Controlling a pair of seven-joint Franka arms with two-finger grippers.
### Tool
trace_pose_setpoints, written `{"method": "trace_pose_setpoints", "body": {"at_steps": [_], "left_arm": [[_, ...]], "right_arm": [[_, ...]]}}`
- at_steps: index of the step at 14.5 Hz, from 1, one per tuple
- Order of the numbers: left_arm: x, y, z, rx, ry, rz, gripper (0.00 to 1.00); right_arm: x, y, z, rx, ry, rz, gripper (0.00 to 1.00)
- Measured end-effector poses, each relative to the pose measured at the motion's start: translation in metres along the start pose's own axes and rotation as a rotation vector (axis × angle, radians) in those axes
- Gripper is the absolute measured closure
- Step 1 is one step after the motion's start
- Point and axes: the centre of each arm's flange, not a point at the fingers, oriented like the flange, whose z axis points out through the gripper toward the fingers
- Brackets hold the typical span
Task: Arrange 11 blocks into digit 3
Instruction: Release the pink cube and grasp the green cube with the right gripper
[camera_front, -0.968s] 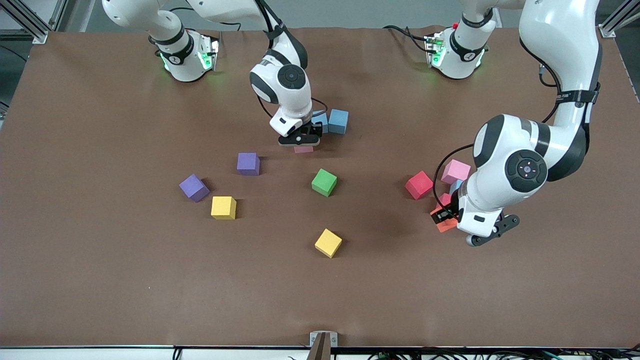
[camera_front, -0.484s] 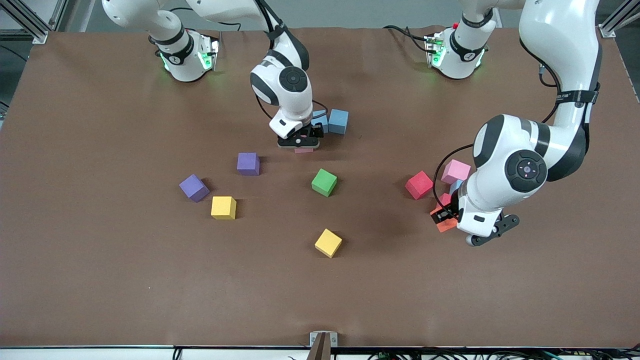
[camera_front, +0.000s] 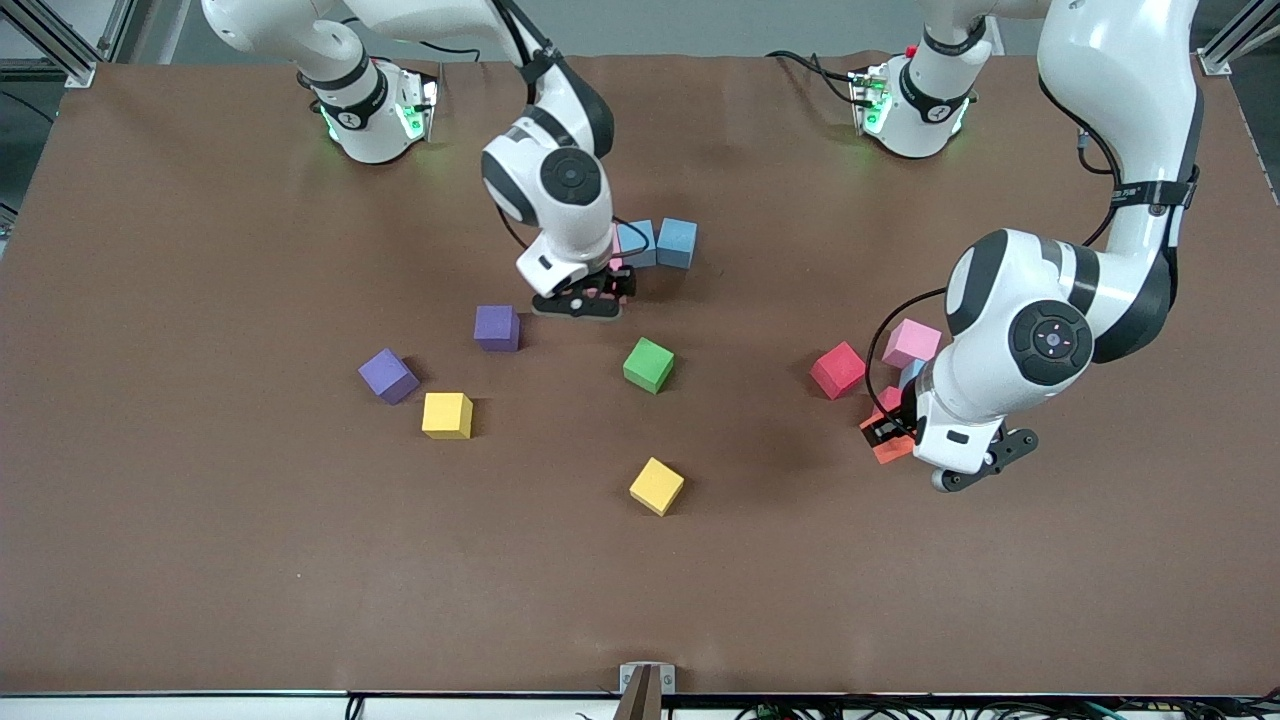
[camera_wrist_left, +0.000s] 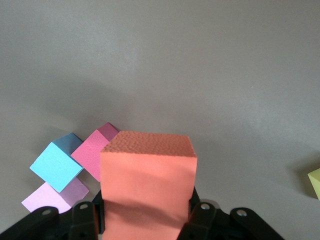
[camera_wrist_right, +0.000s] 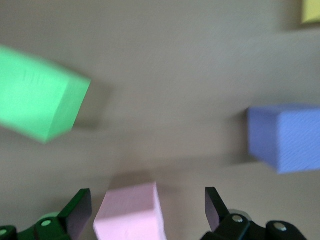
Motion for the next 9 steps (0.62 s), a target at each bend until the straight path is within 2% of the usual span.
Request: {"method": "trace_pose_setpoints", "body": {"at_steps": [5,7,9], "left_arm": [[0.000,0.000,0.001,0.001,-0.001,0.000,0.41],[-0.001,0.000,0.001,0.001,-0.001,0.000,0.41],[-0.001,0.000,0.001,0.001,-0.002,0.000,0.41]], "right_arm": [[0.081,0.077,-0.022,0.010,0.039,0.177,0.00],[0.102,0.103,-0.023,0.006,0.042,0.230,0.00],[0.108,0.110,-0.023,0.008,0.043,0.245,0.00]]}}
